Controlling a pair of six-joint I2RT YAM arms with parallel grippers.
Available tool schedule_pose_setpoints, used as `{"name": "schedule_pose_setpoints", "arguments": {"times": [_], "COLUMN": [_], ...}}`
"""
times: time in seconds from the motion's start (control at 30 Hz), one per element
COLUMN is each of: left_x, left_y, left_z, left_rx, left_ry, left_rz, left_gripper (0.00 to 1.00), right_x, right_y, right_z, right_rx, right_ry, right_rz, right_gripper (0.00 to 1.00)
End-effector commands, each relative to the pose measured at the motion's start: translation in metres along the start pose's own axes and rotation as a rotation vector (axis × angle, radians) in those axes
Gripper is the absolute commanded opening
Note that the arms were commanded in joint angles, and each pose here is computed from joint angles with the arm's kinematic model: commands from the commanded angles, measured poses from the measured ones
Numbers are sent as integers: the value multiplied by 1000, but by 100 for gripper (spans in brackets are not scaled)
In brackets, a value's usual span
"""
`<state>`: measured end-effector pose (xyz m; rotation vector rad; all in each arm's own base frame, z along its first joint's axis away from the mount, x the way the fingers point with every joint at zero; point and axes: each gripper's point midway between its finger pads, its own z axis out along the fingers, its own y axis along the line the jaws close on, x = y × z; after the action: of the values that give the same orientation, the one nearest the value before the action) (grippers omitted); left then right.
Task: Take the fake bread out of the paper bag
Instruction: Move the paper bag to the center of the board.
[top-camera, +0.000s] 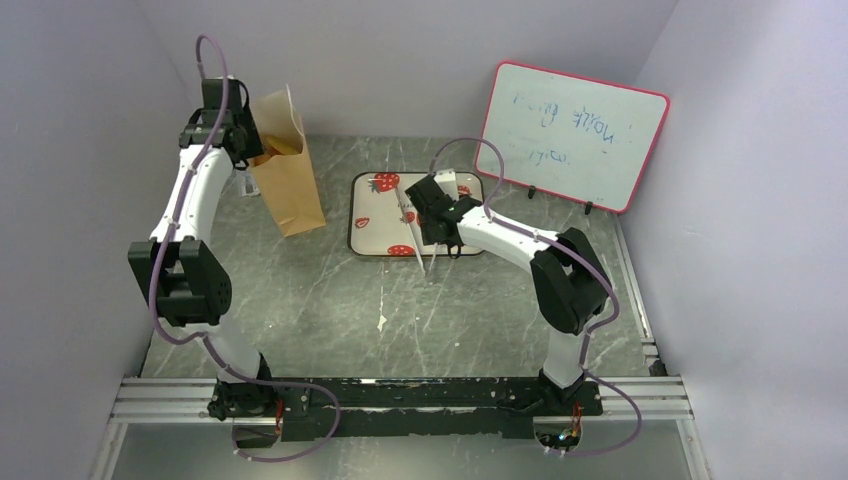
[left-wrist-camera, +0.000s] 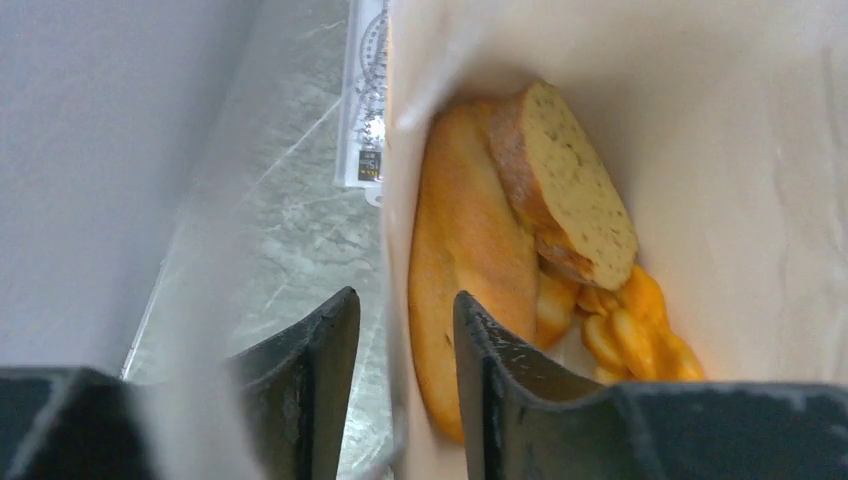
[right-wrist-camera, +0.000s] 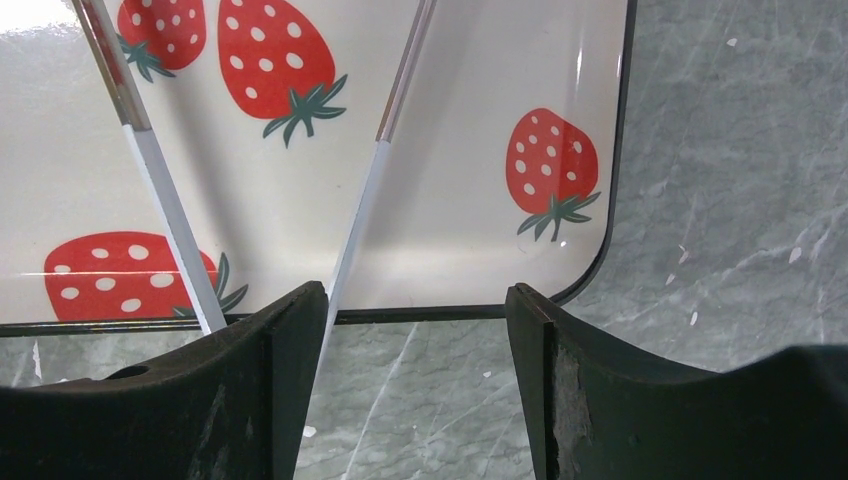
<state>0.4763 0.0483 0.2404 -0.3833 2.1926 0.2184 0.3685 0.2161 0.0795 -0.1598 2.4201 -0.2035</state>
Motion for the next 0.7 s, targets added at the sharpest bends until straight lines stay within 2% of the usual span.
{"name": "schedule_pose_setpoints", "arguments": {"times": [0.0,0.03,0.07,0.43,0.67], "left_x": [-5,-6,-7,-30,-18], "left_y": [-2,-2,-3,5,-5], "left_z": [7,8,8,-22,-37], "left_rx": [55,61,76,72,162], "left_ry": [47,50,50,-12,12], "left_rz": [-64,-72,-76,-63,-17], "left_gripper": [19,8,7,7,7], "right_x": [-7,-6,-6,3,1], "right_y": [3,2,2,3,6], "right_z": [1,2,2,4,5], "right_rx": [-7,-6,-5,-17,-28], "right_ry": [-21,-20,-21,-9,-9], "right_rz": [3,3,4,13,13], "right_gripper": [67,67,67,67,67]}}
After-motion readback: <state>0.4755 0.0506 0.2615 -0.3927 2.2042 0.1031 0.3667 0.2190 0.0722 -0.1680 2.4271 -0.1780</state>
